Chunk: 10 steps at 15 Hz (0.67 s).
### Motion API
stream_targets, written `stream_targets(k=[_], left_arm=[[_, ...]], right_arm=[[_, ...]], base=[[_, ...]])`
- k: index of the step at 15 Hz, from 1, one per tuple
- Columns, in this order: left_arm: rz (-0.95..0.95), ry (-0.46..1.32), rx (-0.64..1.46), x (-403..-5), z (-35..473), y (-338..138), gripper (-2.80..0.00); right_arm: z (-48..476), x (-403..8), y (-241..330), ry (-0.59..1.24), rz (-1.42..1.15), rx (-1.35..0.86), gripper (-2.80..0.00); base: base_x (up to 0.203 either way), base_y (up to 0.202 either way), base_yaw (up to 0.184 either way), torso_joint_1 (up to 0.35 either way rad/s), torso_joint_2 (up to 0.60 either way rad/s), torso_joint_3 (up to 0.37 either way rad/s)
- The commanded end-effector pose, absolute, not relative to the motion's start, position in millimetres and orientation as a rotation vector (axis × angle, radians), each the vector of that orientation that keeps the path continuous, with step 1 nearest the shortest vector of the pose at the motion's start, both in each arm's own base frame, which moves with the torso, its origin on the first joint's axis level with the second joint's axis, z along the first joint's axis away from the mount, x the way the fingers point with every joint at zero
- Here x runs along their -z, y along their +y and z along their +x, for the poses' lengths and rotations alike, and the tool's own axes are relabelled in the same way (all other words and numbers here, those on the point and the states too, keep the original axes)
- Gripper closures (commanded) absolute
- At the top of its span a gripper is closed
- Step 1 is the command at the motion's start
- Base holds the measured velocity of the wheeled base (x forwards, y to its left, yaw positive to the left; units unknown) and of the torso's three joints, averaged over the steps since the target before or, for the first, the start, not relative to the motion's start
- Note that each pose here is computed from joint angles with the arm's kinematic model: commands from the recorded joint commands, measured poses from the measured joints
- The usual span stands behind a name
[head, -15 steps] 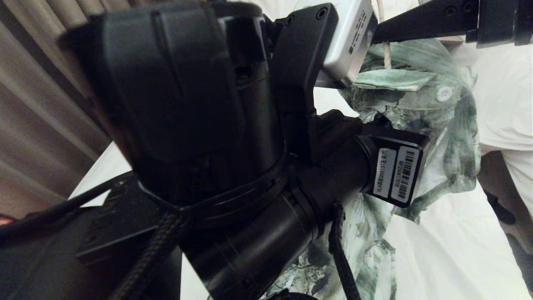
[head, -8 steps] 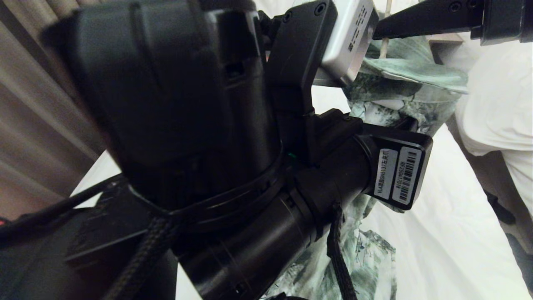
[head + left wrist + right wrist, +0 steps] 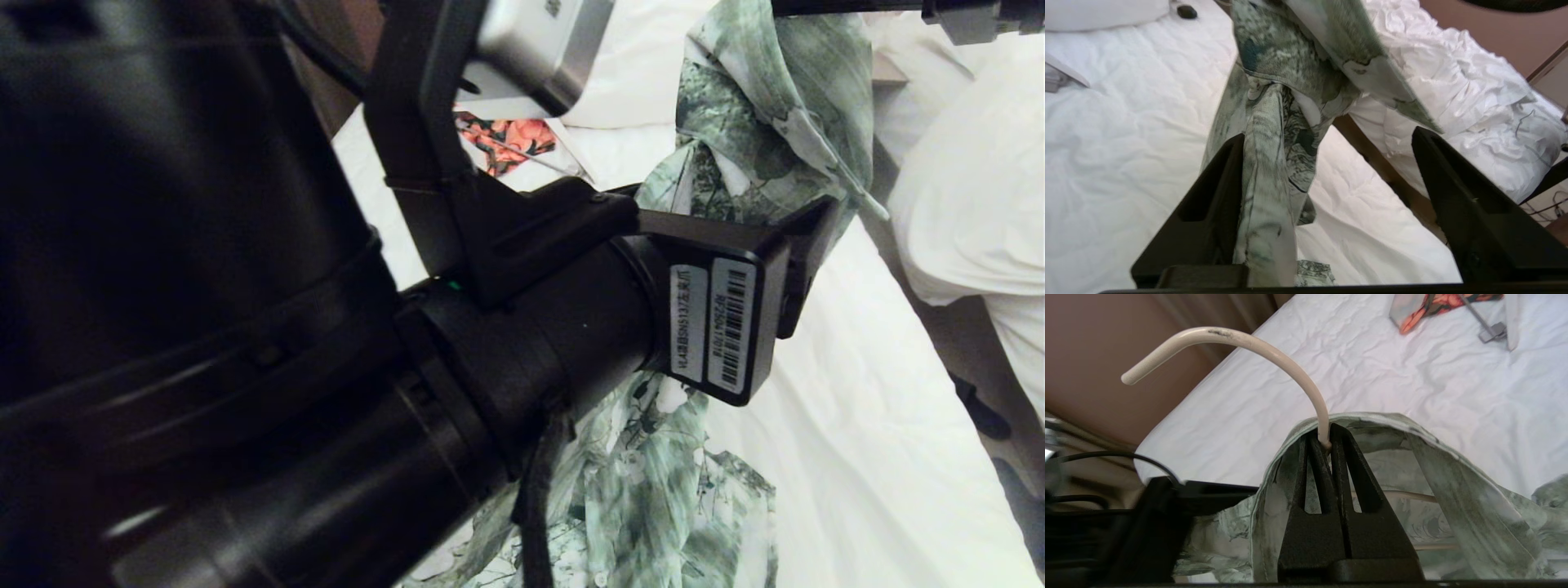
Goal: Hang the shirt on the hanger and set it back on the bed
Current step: Take the clothes hanger out of the clothes
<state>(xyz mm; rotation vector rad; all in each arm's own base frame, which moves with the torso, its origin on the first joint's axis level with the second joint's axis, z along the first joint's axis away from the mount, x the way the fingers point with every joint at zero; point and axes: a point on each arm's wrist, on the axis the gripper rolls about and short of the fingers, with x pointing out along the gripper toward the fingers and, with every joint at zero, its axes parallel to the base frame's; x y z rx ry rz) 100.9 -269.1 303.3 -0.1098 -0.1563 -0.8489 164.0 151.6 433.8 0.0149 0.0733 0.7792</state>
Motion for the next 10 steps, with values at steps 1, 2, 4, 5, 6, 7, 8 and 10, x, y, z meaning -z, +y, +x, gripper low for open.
stream_targets(k=[1, 2, 4, 5, 6, 7, 8, 10], left_arm=[[-0.137, -0.183, 0.845, -312.8, 94.9, -252.1, -2.80], [-0.138, -0.183, 0.843, -312.7, 93.9, -248.1, -2.80], [-0.139, -0.183, 0.842, -311.5, 89.9, -236.0, -2.80], [-0.143, -0.186, 0.841, -311.5, 86.7, -226.8, -2.80], [-0.145, -0.188, 0.839, -311.0, 83.8, -217.8, -2.80], [-0.146, -0.188, 0.837, -309.2, 80.7, -208.3, -2.80], [-0.145, -0.187, 0.834, -307.4, 78.4, -201.1, -2.80], [-0.131, -0.165, 0.786, -303.0, 75.8, -189.7, 0.00]], right_arm=[[164.7, -433.6, 152.6, 0.072, 0.015, -0.775, 0.00], [165.3, -433.9, 153.0, 0.068, 0.017, -0.772, 0.00], [165.7, -434.2, 152.9, 0.064, 0.018, -0.769, 0.00], [166.3, -434.0, 152.9, 0.064, 0.016, -0.767, 0.00], [167.5, -433.2, 154.0, 0.068, 0.015, -0.765, 0.00], [169.4, -432.1, 155.2, 0.072, 0.014, -0.756, 0.00], [171.5, -430.9, 156.6, 0.076, 0.012, -0.750, 0.00], [178.5, -426.5, 162.5, 0.089, 0.008, -0.745, 0.00]], base=[[0.000, 0.000, 0.000, 0.000, 0.00, 0.000], [0.000, 0.000, 0.000, 0.000, 0.00, 0.000], [0.000, 0.000, 0.000, 0.000, 0.00, 0.000], [0.000, 0.000, 0.000, 0.000, 0.00, 0.000], [0.000, 0.000, 0.000, 0.000, 0.00, 0.000], [0.000, 0.000, 0.000, 0.000, 0.00, 0.000], [0.000, 0.000, 0.000, 0.000, 0.00, 0.000], [0.000, 0.000, 0.000, 0.000, 0.00, 0.000]])
